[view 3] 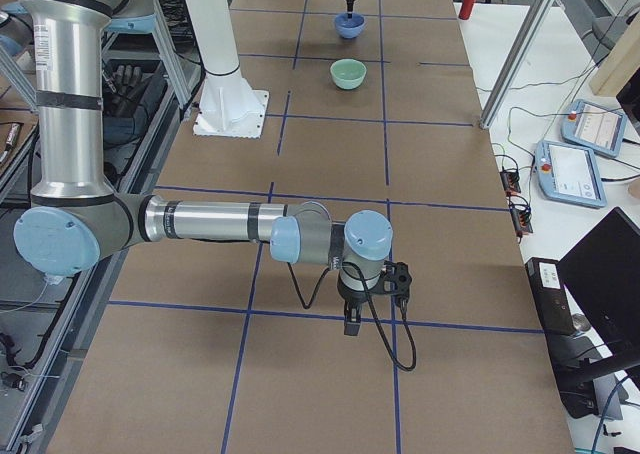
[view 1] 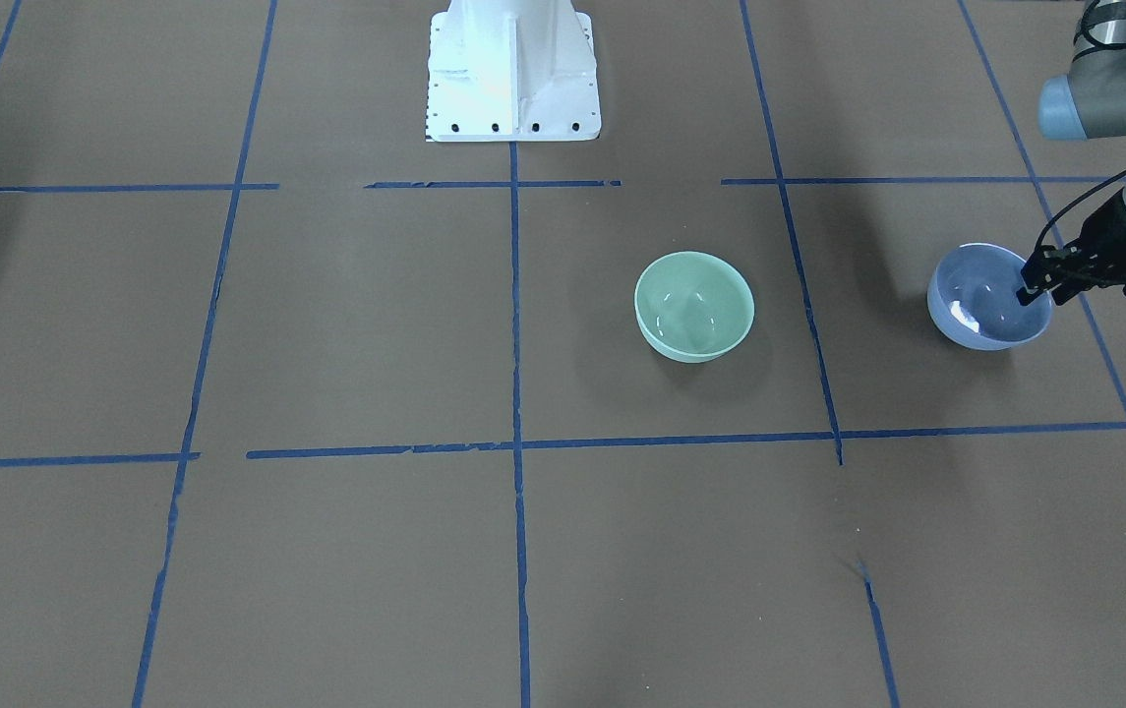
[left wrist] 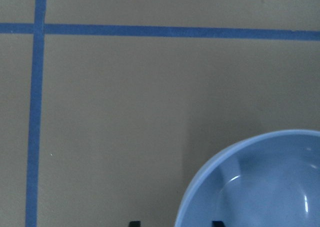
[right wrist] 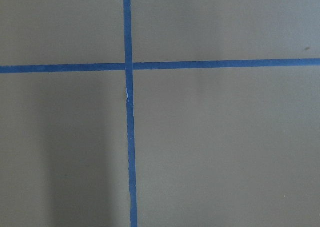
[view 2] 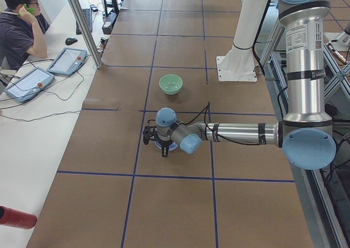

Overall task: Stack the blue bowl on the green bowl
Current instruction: 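Lower the left gripper to the blue bowl's rim and grasp it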

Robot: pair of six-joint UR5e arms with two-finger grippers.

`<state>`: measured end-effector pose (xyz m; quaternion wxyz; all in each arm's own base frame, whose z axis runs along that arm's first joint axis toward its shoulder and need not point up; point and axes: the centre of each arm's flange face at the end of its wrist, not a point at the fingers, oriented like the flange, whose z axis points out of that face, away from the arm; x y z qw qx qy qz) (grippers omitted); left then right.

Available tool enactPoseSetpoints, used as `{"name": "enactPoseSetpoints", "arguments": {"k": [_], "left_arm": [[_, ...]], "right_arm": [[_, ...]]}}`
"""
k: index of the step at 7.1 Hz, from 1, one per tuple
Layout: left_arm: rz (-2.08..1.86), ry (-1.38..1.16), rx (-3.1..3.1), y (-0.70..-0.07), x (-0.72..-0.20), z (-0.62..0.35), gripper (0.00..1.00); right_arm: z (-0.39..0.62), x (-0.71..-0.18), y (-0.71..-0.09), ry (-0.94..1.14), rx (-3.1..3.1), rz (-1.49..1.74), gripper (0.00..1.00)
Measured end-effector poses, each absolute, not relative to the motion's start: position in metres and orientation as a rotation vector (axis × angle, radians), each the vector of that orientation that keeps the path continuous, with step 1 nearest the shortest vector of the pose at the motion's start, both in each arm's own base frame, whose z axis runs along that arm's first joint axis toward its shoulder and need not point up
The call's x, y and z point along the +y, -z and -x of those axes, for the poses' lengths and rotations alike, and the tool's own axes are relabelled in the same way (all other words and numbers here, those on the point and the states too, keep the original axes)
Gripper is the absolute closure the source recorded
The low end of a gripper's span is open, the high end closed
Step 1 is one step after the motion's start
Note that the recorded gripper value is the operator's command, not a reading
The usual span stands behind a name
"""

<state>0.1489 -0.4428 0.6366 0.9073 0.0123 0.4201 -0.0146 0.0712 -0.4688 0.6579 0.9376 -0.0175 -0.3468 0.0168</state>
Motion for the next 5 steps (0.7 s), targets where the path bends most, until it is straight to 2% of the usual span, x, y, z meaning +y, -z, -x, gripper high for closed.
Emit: {"name": "enactPoseSetpoints", "arguments": {"k": [3, 5], "left_arm": [[-0.002, 0.026, 0.889, -0.623, -0.439, -0.149, 1.00], [0.025, 0.046, 0.872, -0.573, -0.441, -0.148, 1.00]], "right_arm": [[-0.071, -0.469, -0.658, -0.036, -0.708, 0.036, 0.00], [-0.071, -0.469, -0.658, -0.035, -0.708, 0.035, 0.00]]}}
